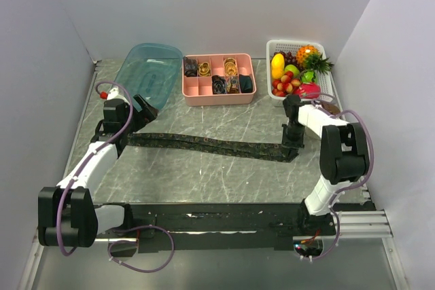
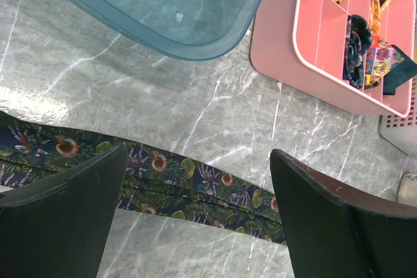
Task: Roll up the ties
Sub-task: Flatten out the tie at the center of the board.
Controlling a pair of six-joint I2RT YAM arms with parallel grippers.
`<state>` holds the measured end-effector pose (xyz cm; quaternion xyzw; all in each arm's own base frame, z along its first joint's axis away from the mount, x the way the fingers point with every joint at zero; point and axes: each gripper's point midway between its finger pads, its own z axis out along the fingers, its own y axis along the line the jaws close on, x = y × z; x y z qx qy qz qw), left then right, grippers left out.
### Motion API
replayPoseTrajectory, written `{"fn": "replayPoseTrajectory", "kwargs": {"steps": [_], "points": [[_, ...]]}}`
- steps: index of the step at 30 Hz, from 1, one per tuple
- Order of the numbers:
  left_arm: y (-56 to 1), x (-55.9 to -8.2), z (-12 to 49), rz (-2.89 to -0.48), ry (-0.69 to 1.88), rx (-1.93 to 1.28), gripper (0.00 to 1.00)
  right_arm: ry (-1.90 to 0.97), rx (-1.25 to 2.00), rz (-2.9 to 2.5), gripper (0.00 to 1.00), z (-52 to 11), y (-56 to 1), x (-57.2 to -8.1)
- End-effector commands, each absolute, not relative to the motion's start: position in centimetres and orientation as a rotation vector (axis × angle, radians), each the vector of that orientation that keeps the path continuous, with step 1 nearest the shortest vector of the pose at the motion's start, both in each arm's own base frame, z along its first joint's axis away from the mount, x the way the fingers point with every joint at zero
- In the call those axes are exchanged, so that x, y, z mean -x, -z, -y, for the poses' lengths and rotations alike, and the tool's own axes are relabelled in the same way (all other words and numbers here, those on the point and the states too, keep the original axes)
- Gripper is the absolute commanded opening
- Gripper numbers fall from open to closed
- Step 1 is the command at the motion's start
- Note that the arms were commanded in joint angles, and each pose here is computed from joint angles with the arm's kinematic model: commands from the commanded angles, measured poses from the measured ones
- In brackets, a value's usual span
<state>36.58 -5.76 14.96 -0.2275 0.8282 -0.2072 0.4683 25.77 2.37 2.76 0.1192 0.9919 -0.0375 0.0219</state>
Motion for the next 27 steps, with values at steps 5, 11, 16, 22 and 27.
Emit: {"fn": "replayPoseTrajectory", "kwargs": {"steps": [5, 11, 16, 22, 27], "points": [[-16.9, -37.5, 5.5, -1.981, 0.488, 0.525, 0.96, 0.197, -0.374, -2.994, 0.60, -1.1, -4.7, -27.7], [-16.9, -37.5, 5.4, -1.980, 0.482, 0.531, 0.97, 0.144, -0.331, -2.869, 0.90, -2.2, -9.2, -29.5], [-15.9, -37.7, 5.3, -2.001, 0.475, 0.559, 0.97, 0.065, -0.170, -2.784, 0.91, -6.7, -12.4, -31.8], [-14.0, -37.7, 4.2, -2.040, 0.422, 0.656, 0.94, -0.016, 0.168, -2.803, 0.84, -17.5, -10.4, -33.6], [-13.7, -37.8, 2.0, -2.004, 0.438, 0.759, 0.82, -0.089, 0.358, -2.798, 0.55, -23.9, -9.1, -34.4]]}}
